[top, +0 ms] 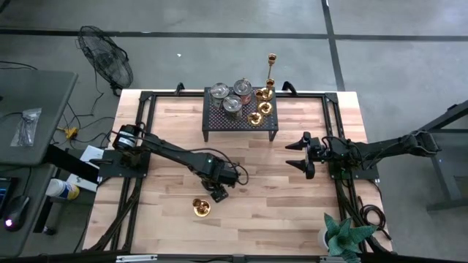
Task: Pick & Place candle stick holders
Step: Align the brown scented candle with the white scented candle on the shelf
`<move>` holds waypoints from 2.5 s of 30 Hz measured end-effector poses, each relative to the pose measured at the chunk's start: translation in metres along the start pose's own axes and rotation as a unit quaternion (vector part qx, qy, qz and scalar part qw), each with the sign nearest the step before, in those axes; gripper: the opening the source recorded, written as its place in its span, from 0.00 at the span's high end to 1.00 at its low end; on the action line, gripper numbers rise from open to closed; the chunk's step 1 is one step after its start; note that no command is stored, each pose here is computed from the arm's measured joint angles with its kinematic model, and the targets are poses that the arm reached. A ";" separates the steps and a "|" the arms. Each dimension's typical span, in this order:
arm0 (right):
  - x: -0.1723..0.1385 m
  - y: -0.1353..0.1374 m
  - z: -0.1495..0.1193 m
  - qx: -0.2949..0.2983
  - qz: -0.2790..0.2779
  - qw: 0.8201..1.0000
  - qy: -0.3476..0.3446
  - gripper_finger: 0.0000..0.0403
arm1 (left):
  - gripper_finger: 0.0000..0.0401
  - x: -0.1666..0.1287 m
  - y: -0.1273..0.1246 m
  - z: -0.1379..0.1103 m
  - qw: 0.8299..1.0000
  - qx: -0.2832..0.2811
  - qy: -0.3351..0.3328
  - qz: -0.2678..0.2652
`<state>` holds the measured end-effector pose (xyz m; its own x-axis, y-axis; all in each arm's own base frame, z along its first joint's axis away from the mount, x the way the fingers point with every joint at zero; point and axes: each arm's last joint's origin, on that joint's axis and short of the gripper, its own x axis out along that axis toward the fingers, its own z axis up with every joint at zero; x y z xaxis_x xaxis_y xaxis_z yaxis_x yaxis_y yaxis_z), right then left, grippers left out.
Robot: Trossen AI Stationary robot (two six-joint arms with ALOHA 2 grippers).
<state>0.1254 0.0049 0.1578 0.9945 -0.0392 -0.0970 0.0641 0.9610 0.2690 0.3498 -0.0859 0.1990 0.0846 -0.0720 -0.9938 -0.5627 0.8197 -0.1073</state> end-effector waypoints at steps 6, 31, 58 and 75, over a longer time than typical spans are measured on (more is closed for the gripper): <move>0.000 0.000 0.000 0.000 0.000 1.000 0.000 0.22 | 0.12 -0.017 0.003 0.003 1.000 -0.006 0.021 -0.004; 0.000 0.000 0.000 0.000 0.000 1.000 0.000 0.22 | 0.12 -0.163 0.075 0.067 0.996 -0.051 -0.062 0.029; 0.000 0.000 0.000 0.000 0.000 1.000 0.000 0.22 | 0.12 -0.179 0.175 0.107 0.994 -0.048 -0.081 0.060; 0.000 0.000 0.000 0.000 0.000 1.000 0.000 0.22 | 0.11 -0.167 0.181 0.115 0.984 0.130 -0.076 0.097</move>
<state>0.1254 0.0049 0.1579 0.9945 -0.0392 -0.0967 0.0640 0.9610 0.2691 0.3281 0.1396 0.3490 0.1297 0.1703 -0.9768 -0.3533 0.9284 0.1150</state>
